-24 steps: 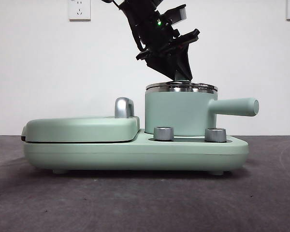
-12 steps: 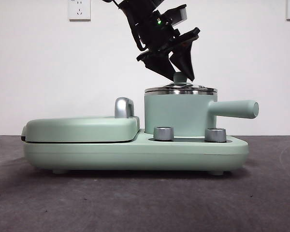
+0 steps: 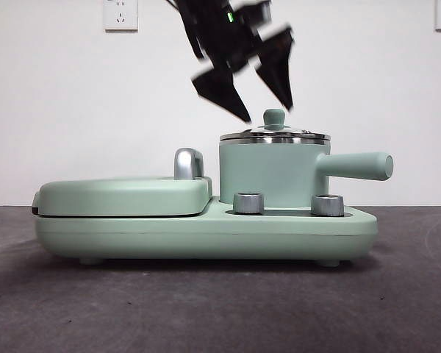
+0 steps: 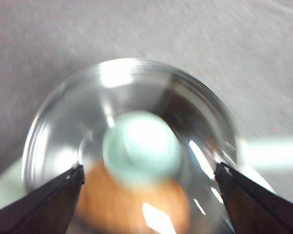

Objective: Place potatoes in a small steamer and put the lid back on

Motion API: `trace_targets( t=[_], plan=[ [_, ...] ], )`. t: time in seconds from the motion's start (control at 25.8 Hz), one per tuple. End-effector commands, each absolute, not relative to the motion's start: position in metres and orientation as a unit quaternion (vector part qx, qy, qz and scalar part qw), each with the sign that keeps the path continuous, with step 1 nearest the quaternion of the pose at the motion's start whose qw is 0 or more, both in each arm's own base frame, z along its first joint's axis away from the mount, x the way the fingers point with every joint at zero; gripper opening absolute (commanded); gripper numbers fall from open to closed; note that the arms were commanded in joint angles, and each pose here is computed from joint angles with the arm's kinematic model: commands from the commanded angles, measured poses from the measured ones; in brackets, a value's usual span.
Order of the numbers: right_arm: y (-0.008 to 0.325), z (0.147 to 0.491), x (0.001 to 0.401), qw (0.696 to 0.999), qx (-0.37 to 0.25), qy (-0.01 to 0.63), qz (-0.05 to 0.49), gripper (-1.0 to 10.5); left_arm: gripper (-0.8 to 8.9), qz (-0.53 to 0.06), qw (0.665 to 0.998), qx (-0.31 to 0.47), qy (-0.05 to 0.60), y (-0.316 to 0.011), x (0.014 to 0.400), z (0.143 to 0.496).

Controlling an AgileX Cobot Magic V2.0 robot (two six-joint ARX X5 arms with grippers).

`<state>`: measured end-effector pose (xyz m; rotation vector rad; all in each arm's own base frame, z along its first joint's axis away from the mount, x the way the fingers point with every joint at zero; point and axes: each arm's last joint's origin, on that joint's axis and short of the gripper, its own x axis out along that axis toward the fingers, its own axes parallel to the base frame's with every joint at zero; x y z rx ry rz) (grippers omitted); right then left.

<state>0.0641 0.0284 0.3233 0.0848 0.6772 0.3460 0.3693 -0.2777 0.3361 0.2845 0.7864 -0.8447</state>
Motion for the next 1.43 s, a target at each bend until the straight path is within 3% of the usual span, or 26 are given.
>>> trace_targets(
  t=[0.04, 0.23, 0.43, 0.7, 1.24, 1.32, 1.43],
  plan=[
    [0.029, 0.326, 0.065, 0.929, 0.047, 0.325, 0.173, 3.8, 4.33, -0.403, 0.829, 0.132, 0.365, -0.264, 0.343, 0.374],
    [0.031, 0.326, 0.064, 0.918, 0.056, 0.331, 0.210, 3.8, 4.29, -0.402, 0.820, 0.126, 0.388, -0.227, 0.293, 0.423],
    [0.033, 0.326, 0.063, 0.906, 0.068, 0.337, 0.248, 3.8, 4.27, -0.480, 0.791, 0.087, 0.370, -0.196, 0.243, 0.455],
    [0.035, 0.327, 0.061, 0.894, 0.078, 0.342, 0.280, 3.8, 4.27, -0.489, 0.767, 0.104, 0.402, -0.139, 0.166, 0.419],
    [0.036, 0.327, 0.061, 0.891, 0.080, 0.343, 0.288, 3.8, 4.26, -0.480, 0.832, 0.006, 0.277, -0.063, 0.066, 0.367],
    [0.036, 0.327, 0.061, 0.890, 0.081, 0.343, 0.288, 3.8, 3.74, -0.481, 0.836, 0.002, 0.262, -0.057, 0.057, 0.362],
    [0.036, 0.327, 0.061, 0.890, 0.081, 0.343, 0.288, 3.8, 1.72, -0.478, 0.841, -0.006, 0.255, -0.049, 0.048, 0.360]
  ],
)
